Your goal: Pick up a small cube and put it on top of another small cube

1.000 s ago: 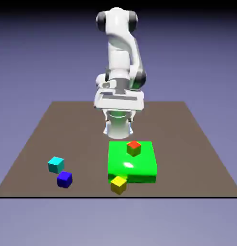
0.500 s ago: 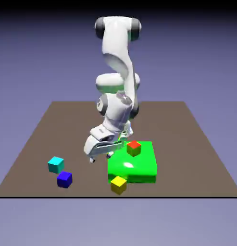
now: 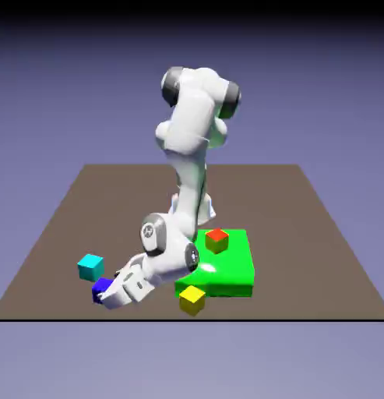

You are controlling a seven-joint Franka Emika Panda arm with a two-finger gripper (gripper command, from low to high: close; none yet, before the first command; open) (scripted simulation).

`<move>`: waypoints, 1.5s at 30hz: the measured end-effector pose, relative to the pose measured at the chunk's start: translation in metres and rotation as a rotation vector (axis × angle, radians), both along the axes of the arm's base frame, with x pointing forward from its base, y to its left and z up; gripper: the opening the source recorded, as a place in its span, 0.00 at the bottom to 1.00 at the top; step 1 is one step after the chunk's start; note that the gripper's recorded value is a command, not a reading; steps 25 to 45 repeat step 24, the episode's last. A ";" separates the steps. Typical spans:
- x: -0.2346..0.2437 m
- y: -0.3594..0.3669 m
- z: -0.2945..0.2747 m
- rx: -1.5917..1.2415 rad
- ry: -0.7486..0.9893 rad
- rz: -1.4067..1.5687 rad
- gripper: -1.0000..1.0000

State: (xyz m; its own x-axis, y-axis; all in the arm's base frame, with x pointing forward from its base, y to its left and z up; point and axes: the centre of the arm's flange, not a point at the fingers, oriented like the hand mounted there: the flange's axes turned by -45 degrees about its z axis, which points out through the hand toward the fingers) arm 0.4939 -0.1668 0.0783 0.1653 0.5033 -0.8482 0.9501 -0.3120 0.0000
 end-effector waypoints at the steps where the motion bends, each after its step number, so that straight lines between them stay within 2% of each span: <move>1: 0.000 0.000 0.000 0.001 0.001 -0.001 0.00; 5: 0.010 0.034 0.048 -0.002 0.005 -0.027 0.00; 16: -0.042 -0.051 0.102 0.000 0.002 -0.464 0.00; 18: -0.043 -0.053 0.103 0.001 0.000 -0.472 0.00; 21: -0.068 -0.078 0.064 0.000 0.000 -0.472 0.00; 22: -0.073 -0.083 0.057 0.001 0.000 -0.472 1.00; 45: -0.073 -0.083 0.057 0.000 0.000 -0.471 1.00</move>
